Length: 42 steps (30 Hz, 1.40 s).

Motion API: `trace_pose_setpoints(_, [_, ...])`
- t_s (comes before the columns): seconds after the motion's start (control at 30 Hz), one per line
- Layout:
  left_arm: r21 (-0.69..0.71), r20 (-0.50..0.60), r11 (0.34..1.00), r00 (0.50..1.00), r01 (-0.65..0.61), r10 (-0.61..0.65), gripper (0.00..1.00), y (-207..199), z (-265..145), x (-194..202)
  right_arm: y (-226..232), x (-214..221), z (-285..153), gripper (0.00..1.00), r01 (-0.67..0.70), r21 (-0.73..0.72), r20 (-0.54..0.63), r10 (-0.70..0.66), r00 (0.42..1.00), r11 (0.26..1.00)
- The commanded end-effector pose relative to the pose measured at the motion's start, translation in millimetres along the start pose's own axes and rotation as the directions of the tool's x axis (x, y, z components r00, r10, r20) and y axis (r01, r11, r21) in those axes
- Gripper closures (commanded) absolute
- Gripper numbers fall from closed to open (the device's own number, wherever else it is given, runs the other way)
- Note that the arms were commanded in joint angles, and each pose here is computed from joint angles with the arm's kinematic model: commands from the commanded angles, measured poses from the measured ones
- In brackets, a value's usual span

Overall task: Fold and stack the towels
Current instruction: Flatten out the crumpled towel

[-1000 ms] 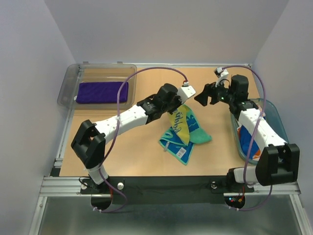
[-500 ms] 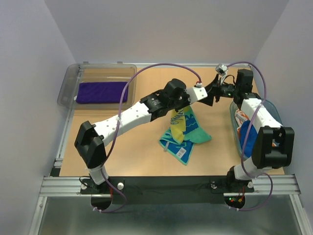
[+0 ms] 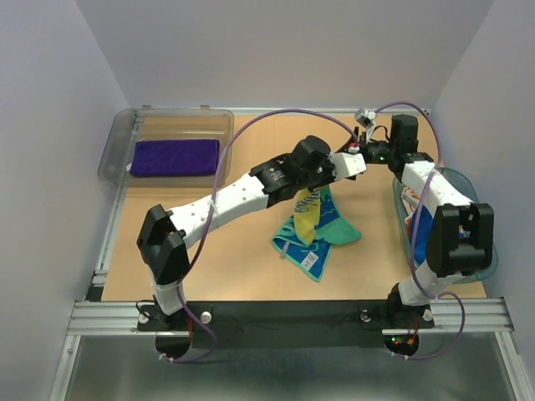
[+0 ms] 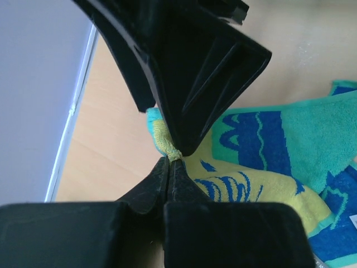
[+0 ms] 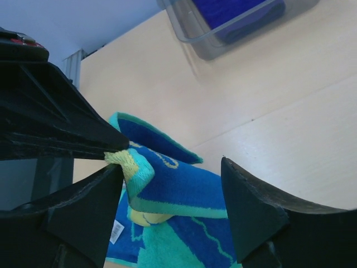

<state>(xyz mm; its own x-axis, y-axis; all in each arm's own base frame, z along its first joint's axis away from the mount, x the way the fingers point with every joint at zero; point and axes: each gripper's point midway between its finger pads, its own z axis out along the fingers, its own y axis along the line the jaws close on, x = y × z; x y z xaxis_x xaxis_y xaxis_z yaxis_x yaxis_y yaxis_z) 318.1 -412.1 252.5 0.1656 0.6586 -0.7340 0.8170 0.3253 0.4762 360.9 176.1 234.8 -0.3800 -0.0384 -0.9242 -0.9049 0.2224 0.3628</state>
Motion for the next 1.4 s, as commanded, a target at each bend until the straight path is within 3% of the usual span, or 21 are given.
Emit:
trace_pose_setpoints(0.0, [-0.045, 0.054, 0.999, 0.998, -0.012, 0.014, 1.00, 12.8, -4.2, -22.4, 17.9, -22.7, 7.9, 0.27, 0.067, -0.080, 0.019, -0.066, 0.998, 0.995])
trace_pose_setpoints(0.13, [-0.047, 0.044, 0.999, 0.999, -0.002, 0.004, 1.00, 8.6, 3.0, -14.6, 29.2, -28.2, 7.5, 0.42, 0.072, -0.096, 0.023, -0.070, 0.997, 0.993])
trace_pose_setpoints(0.23, [-0.054, 0.054, 0.998, 0.998, 0.012, -0.009, 1.00, 8.5, 3.7, -14.9, 33.3, -29.5, 7.0, 0.60, 0.066, -0.098, 0.023, -0.064, 0.998, 0.993])
trace_pose_setpoints(0.27, [-0.053, 0.060, 0.998, 0.998, 0.016, -0.013, 1.00, 8.5, 2.1, -15.9, 34.6, -29.7, 6.8, 0.74, 0.061, -0.099, 0.023, -0.059, 0.998, 0.993])
trace_pose_setpoints(0.37, [-0.048, 0.065, 0.998, 0.997, 0.045, -0.042, 1.00, 4.6, 2.5, -13.1, 34.6, -31.1, 5.8, 0.99, 0.061, -0.073, 0.023, -0.059, 0.998, 0.995])
trace_pose_setpoints(0.53, [-0.087, 0.057, 0.967, 0.970, 0.240, -0.236, 0.93, 5.9, -4.9, 3.9, 30.9, -41.9, -0.1, 1.00, 0.104, 0.062, 0.028, -0.106, 0.994, 0.993])
trace_pose_setpoints(0.57, [-0.087, 0.071, 0.953, 0.956, 0.289, -0.283, 0.83, 9.1, -12.4, 2.6, 29.2, -44.6, -1.5, 0.99, 0.113, 0.091, 0.029, -0.116, 0.993, 0.989])
trace_pose_setpoints(0.6, [-0.069, 0.082, 0.941, 0.942, 0.330, -0.324, 0.58, 9.4, -16.5, 3.4, 23.0, -49.2, -5.0, 0.99, 0.124, 0.161, 0.028, -0.131, 0.991, 0.979])
trace_pose_setpoints(0.7, [-0.055, 0.112, 0.872, 0.871, 0.487, -0.479, 0.39, 13.4, -34.0, 24.2, 10.8, -61.4, -16.9, 1.00, 0.164, 0.314, 0.014, -0.178, 0.984, 0.935])
trace_pose_setpoints(0.77, [-0.033, 0.177, 0.829, 0.820, 0.558, -0.544, 0.33, 16.3, -52.6, 20.6, 5.7, -65.3, -24.1, 0.99, 0.186, 0.382, 0.001, -0.202, 0.979, 0.905])
trace_pose_setpoints(0.8, [-0.017, 0.218, 0.780, 0.763, 0.626, -0.608, 0.29, 16.8, -55.9, 16.7, -2.6, -62.0, -31.6, 0.99, 0.174, 0.452, -0.012, -0.190, 0.982, 0.875])
trace_pose_setpoints(0.93, [0.058, 0.205, 0.654, 0.632, 0.755, -0.748, 0.28, -7.1, -51.9, 38.9, -5.0, -56.2, -52.3, 0.99, 0.158, 0.588, -0.015, -0.185, 0.983, 0.793])
trace_pose_setpoints(1.13, [0.223, 0.062, 0.478, 0.477, 0.850, -0.877, 0.28, -70.2, -14.5, 69.3, 1.5, 1.0, -68.4, 0.99, -0.027, 0.690, 0.060, -0.020, 0.998, 0.724])
trace_pose_setpoints(1.2, [0.253, 0.049, 0.450, 0.453, 0.856, -0.890, 0.28, -76.8, -6.7, 69.5, 5.0, 21.5, -70.5, 0.99, -0.139, 0.704, 0.129, 0.067, 0.989, 0.696])
trace_pose_setpoints(1.37, [0.284, -0.038, 0.364, 0.390, 0.887, -0.920, 0.28, -96.2, 21.1, 79.0, 14.1, 54.4, -71.1, 0.99, -0.245, 0.700, 0.189, 0.157, 0.969, 0.671])
